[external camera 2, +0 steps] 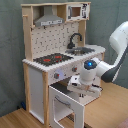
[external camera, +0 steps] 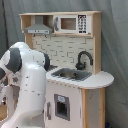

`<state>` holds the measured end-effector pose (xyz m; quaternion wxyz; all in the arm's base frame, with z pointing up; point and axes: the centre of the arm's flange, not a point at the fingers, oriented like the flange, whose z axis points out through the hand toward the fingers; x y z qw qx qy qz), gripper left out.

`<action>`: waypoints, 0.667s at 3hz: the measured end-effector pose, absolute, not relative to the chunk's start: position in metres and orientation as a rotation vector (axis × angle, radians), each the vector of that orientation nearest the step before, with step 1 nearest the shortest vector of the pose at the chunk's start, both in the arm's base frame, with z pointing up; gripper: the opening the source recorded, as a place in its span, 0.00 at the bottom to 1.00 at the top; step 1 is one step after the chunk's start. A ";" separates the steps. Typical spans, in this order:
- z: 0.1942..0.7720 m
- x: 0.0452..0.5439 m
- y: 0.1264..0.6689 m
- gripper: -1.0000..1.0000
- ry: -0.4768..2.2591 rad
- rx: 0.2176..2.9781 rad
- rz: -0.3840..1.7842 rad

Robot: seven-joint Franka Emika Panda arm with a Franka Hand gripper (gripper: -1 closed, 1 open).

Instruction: Play with the kitchen

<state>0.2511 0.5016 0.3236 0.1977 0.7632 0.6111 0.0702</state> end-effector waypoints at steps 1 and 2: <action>0.330 0.248 0.499 0.00 1.687 2.118 0.186; 0.333 0.247 0.498 1.00 1.678 2.112 0.182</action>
